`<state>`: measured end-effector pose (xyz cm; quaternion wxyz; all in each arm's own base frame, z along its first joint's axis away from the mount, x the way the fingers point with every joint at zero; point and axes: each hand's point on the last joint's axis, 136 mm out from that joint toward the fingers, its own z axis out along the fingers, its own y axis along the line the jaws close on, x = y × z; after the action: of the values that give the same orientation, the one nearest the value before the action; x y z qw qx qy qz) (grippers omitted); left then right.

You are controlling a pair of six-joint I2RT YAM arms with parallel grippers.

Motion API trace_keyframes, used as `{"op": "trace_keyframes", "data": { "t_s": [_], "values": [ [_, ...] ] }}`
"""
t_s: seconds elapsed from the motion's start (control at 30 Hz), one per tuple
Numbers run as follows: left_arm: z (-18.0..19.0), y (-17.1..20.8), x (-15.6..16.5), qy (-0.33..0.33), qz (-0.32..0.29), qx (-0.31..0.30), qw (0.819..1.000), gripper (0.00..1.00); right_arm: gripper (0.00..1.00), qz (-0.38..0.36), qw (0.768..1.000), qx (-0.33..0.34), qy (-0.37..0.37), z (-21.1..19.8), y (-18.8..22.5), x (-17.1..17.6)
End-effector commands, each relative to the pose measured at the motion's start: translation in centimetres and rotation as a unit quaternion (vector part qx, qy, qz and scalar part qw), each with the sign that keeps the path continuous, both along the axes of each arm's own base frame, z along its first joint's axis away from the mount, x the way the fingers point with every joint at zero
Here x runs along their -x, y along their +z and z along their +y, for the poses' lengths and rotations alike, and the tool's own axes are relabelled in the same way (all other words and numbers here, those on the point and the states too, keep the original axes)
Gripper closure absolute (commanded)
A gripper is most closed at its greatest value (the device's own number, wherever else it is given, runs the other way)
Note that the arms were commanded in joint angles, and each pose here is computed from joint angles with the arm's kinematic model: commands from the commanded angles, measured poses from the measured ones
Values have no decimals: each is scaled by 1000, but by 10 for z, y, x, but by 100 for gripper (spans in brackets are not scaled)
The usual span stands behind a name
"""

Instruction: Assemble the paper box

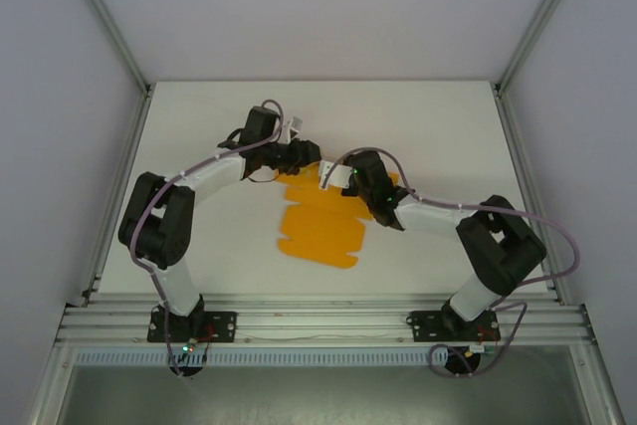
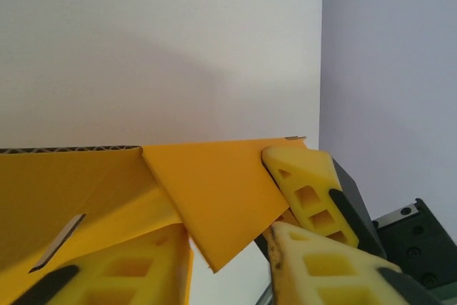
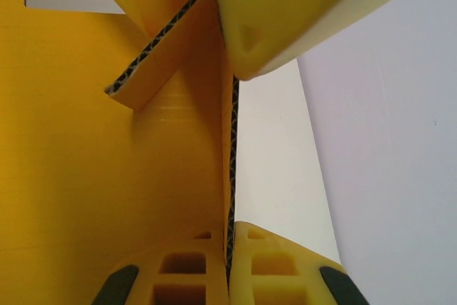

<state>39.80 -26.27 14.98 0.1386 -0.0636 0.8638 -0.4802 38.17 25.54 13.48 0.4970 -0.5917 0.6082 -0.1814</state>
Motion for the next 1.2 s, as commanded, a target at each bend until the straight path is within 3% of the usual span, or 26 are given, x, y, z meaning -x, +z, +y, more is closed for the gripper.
{"op": "trace_keyframes", "data": {
  "t_s": [0.0,0.07,0.17,0.2,0.27,0.43,0.5,0.67,0.8,1.0,1.17],
  "values": [
    [-23,15,4,-26,-19,34,999,70,100,-23,998,-36,50,27,18,11],
    [-23,14,5,-26,-19,32,999,76,100,-27,998,-33,41,23,19,10],
    [-15,12,7,-20,-25,7,999,76,100,-34,998,-34,28,18,22,9],
    [-9,10,6,-13,-30,-15,999,68,100,-34,998,-36,26,16,23,11],
    [3,8,7,-1,-42,-49,998,63,100,-33,998,-43,23,14,25,13],
    [52,17,10,56,-74,-86,992,37,100,-35,998,-44,-2,0,29,12],
    [84,17,12,98,-87,-122,984,33,100,-36,998,-58,-12,-7,35,11],
    [153,6,28,176,-116,-220,953,1,100,10,992,-129,-7,-17,55,15],
    [169,-8,35,181,-115,-224,951,0,100,80,979,-188,24,-21,70,26],
    [149,-20,23,137,-136,-187,963,2,100,81,979,-184,17,-24,74,25],
    [126,-25,13,86,-157,-140,974,12,100,74,978,-196,12,-24,77,25]
  ]
}}
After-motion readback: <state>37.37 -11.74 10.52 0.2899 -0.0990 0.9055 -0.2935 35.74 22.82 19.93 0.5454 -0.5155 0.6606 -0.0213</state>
